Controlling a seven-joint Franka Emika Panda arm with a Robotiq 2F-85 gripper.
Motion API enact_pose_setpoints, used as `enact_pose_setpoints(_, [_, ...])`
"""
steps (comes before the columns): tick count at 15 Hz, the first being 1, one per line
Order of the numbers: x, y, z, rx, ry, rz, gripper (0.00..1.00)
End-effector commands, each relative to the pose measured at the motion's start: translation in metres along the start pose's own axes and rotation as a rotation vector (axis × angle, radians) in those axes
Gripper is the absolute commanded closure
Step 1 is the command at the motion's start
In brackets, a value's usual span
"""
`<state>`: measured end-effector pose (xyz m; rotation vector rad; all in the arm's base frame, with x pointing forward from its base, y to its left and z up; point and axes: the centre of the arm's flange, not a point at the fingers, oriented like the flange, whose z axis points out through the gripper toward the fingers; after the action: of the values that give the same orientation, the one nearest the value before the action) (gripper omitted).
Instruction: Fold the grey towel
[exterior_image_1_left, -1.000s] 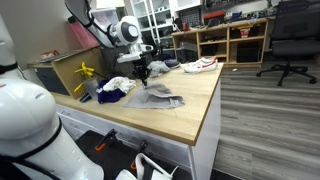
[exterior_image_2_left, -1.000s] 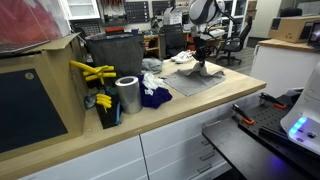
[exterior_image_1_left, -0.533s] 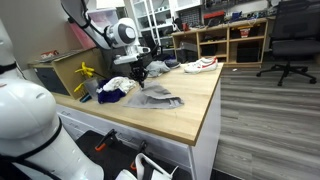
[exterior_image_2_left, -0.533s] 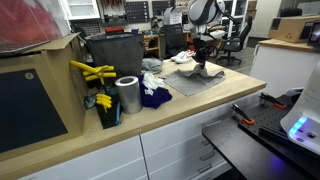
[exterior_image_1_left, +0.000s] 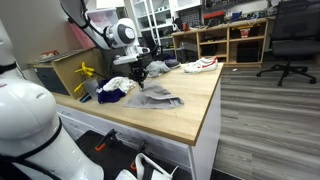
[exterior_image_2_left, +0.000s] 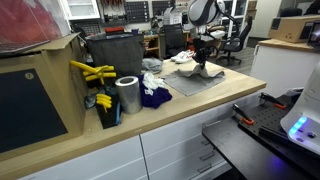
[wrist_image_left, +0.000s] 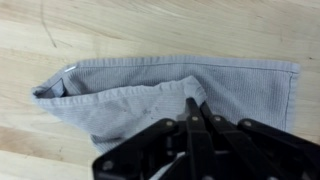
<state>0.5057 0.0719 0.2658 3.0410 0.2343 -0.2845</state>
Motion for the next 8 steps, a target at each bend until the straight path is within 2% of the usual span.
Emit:
enact_pose_setpoints(1, [-0.012,-0.001,-0.006,0.009,0.009,-0.035,0.99])
enact_pose_setpoints(2, [-0.013,-0.001,-0.008,0.025,-0.002,-0.047,0.99])
enact_pose_setpoints(3, [0.0,0.0,0.0,0.004,-0.001,-0.02,0.97])
enact_pose_setpoints(8, [0.0,-0.001,0.0,0.01,-0.001,-0.033,0.97])
